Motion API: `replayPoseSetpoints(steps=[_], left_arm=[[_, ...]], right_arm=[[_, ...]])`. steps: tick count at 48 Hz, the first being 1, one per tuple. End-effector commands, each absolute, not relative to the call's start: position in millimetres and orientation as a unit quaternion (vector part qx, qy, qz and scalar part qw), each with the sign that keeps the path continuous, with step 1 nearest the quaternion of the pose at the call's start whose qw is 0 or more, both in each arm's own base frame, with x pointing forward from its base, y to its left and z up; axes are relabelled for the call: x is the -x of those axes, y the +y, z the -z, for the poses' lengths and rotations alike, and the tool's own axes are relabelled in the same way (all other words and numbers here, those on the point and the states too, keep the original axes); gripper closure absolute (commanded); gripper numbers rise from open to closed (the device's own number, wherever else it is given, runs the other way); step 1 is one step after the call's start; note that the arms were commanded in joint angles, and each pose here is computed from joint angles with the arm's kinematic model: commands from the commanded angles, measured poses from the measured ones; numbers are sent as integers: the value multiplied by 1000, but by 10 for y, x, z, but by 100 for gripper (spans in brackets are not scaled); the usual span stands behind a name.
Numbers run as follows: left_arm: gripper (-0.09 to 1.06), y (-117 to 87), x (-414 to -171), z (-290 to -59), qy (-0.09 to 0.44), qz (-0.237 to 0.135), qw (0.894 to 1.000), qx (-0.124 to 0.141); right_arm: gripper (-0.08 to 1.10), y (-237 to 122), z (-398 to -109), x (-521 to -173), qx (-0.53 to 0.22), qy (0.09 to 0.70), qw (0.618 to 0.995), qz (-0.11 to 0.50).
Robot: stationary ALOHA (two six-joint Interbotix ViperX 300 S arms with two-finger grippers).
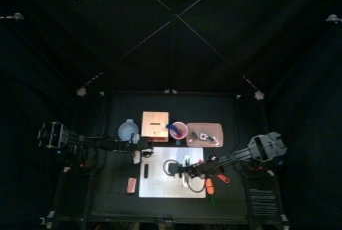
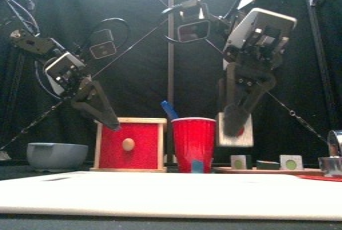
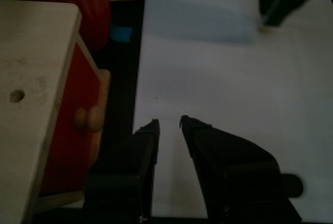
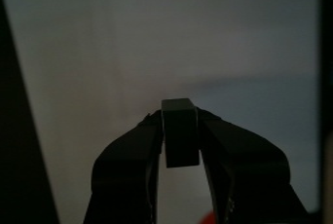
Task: Place sushi on board then cut the sushi with the knife then place the pieces on the plate
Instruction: Place the 4 sushi pieces on the plate
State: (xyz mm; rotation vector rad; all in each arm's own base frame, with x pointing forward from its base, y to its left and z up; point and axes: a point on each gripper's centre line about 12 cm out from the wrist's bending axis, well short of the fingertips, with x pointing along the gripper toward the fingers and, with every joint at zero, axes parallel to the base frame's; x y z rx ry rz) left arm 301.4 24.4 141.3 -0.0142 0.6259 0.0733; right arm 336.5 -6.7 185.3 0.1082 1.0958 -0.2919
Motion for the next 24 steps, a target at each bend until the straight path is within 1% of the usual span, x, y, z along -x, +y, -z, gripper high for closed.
replayPoseSetpoints(steps=[1,2,3,6,11,18,24], left_arm=[[29,264,-3095,-1548,285,-38,958,5],[29,264,-3100,-1553,284,-38,958,5],[29,264,-3100,-1548,285,-37,958,4],[29,265,-3104,-1553,284,-37,958,4],[29,264,-3100,-1553,284,-38,958,5],[29,274,-3100,-1555,284,-39,958,4],[29,293,-3101,-1558,284,-42,958,5]], right_arm=[[42,-586,-2096,-3023,-79,492,842,208],[42,-723,-2103,-2935,-85,489,838,228],[42,-766,-2107,-2908,-88,487,837,234],[42,-1044,-2092,-2724,-107,481,825,276],[41,-1329,-1976,-2525,-134,483,805,318],[40,-1575,-1680,-2379,-162,483,789,343],[35,-1620,-1457,-2367,-178,482,788,339]])
